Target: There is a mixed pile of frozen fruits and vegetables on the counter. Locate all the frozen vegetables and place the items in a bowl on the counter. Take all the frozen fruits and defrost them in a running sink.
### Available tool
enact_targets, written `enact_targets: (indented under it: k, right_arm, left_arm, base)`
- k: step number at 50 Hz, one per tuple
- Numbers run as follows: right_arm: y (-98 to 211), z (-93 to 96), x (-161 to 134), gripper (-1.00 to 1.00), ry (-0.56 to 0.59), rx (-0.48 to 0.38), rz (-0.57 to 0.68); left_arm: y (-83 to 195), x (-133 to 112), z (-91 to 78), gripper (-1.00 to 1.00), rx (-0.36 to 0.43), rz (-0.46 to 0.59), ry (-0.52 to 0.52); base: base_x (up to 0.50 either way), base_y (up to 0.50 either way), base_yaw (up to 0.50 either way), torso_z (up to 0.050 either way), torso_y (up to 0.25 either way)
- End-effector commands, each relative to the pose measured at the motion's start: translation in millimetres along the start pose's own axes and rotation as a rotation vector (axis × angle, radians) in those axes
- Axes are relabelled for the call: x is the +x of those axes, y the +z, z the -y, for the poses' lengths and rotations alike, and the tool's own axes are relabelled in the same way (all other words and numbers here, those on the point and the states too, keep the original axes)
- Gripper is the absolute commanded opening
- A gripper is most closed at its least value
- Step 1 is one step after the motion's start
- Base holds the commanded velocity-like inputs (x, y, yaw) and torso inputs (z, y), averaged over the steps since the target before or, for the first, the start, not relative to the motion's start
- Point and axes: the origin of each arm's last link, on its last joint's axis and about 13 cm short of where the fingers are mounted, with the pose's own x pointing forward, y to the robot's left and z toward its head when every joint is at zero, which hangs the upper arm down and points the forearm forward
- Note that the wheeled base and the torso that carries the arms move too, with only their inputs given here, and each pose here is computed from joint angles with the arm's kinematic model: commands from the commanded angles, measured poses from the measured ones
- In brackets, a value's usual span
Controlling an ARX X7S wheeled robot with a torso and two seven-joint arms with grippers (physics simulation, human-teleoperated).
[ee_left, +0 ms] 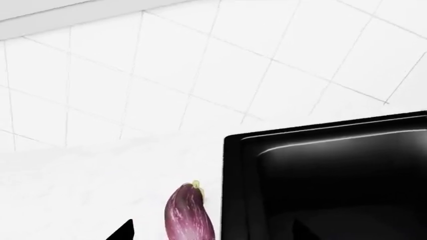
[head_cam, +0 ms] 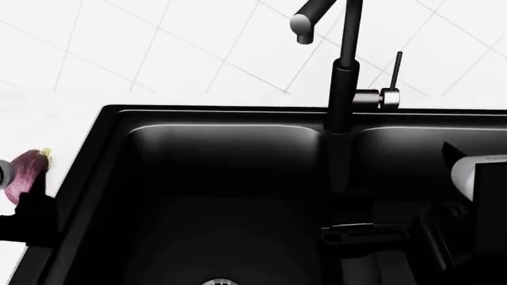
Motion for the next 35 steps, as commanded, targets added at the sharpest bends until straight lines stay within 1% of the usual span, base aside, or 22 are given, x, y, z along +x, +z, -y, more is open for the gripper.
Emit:
enact_targets:
  k: [1, 4, 7, 16, 22, 24, 28, 35]
  right_arm:
    - [-0.3, 1.4, 0.8, 1.0, -0.004, 0.027, 0.014]
    - [-2.4, 0.8, 2.0, 1.0, -0.003, 0.029, 0.008]
    - [-3.2, 1.1, 2.6, 1.0, -0.007, 0.028, 0.003]
    - [-6.6, -0.2, 5.9, 1.0, -0.001, 0.043, -0.002]
    - [-8.0, -0.2, 5.1, 1.0, -0.003, 0.046, -0.01]
    - [-8.7, -0.2, 5.4, 1.0, -0.004, 0.047, -0.014]
    - [-9.7, -0.2, 5.2, 1.0, -0.005, 0.048, -0.018]
    - [-10.4, -0.9, 5.7, 1.0, -0.002, 0.053, -0.02]
  left_arm:
    - [3.9, 9.8, -5.5, 1.0, 0.009, -0.023, 0.04]
    - [0.7, 13.7, -1.0, 1.0, 0.022, -0.046, 0.012]
    - [0.4, 16.1, -3.0, 1.0, 0.012, -0.059, 0.006]
    - [-1.2, 25.5, 2.0, 1.0, 0.011, -0.085, -0.008]
    - [-2.4, 30.9, -0.8, 1.0, -0.01, -0.101, 0.006]
    - [-3.5, 35.9, 1.3, 1.0, -0.017, -0.113, 0.005]
    - [-4.9, 38.9, -0.6, 1.0, -0.027, -0.124, 0.006]
    - [-12.0, 45.7, 2.2, 1.0, -0.037, -0.164, 0.004]
  base:
    - [0.0, 0.0, 0.0, 0.0, 0.0]
    - [0.0, 0.0, 0.0, 0.0, 0.0]
    - [0.0, 0.0, 0.0, 0.0, 0.0]
    - [0.0, 0.0, 0.0, 0.0, 0.0]
    - [0.0, 0.0, 0.0, 0.0, 0.0]
    - [0.0, 0.0, 0.0, 0.0, 0.0]
    - [0.0, 0.0, 0.0, 0.0, 0.0]
    - [0.0, 0.0, 0.0, 0.0, 0.001]
